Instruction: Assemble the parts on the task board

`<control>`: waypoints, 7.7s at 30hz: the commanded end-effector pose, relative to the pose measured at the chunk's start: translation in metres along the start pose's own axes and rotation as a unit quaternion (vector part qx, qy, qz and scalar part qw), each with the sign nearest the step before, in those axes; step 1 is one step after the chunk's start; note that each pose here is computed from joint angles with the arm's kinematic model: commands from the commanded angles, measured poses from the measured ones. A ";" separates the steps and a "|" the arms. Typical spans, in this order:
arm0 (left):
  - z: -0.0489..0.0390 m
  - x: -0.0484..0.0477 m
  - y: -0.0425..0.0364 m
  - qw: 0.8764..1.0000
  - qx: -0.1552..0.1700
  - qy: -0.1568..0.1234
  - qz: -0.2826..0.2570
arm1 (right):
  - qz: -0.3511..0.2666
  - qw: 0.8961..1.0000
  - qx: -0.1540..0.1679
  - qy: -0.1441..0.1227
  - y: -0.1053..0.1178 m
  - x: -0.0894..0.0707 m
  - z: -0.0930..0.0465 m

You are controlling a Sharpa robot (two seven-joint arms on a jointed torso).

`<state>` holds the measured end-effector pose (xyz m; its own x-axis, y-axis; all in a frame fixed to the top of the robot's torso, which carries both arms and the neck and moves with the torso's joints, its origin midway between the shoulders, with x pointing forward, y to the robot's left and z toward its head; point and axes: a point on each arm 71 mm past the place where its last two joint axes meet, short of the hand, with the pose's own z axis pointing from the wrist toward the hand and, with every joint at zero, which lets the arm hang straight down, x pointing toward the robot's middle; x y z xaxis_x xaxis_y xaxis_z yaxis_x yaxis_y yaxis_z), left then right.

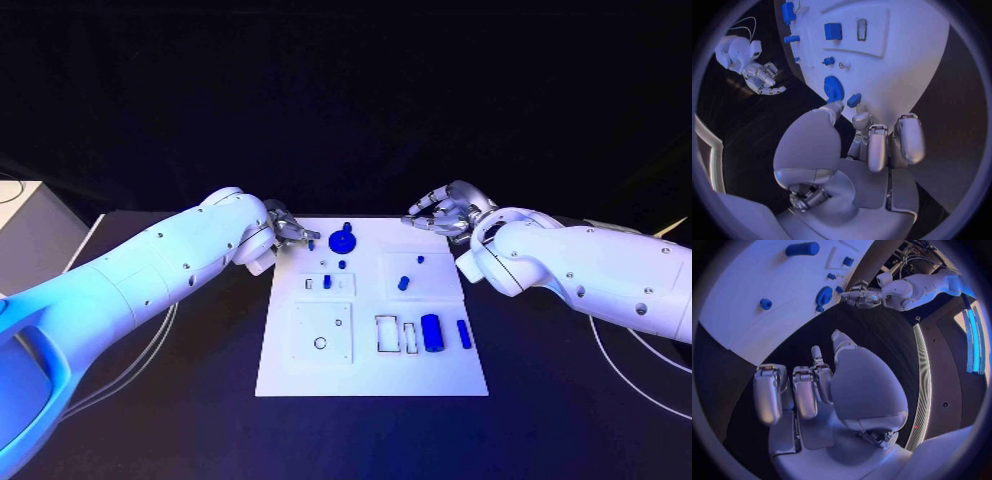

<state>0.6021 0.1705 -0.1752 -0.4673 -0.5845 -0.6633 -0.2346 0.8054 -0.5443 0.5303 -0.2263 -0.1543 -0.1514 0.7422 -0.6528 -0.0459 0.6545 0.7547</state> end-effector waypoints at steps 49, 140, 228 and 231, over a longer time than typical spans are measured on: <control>-0.0004 0.0060 0.0018 0.999 0.007 0.042 -0.030 | -0.005 1.000 -0.009 0.006 0.003 0.003 0.001; -0.0528 0.0688 0.0289 0.994 0.044 0.042 0.085 | 0.082 0.981 -0.149 -0.095 0.011 -0.018 0.001; -0.0437 0.0699 0.0230 0.987 0.039 0.059 0.143 | 0.086 0.983 -0.141 -0.084 0.006 -0.013 0.001; -0.0442 0.0679 0.0232 0.988 0.044 0.050 0.140 | 0.086 0.983 -0.141 -0.085 0.006 -0.013 0.001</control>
<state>0.5312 0.1556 -0.2015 -0.5714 -0.3499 -0.7423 -0.0190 0.9099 -0.4143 0.5335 -0.2338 -0.1413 -0.0006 0.8668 -0.4986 -0.2968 0.4760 0.8279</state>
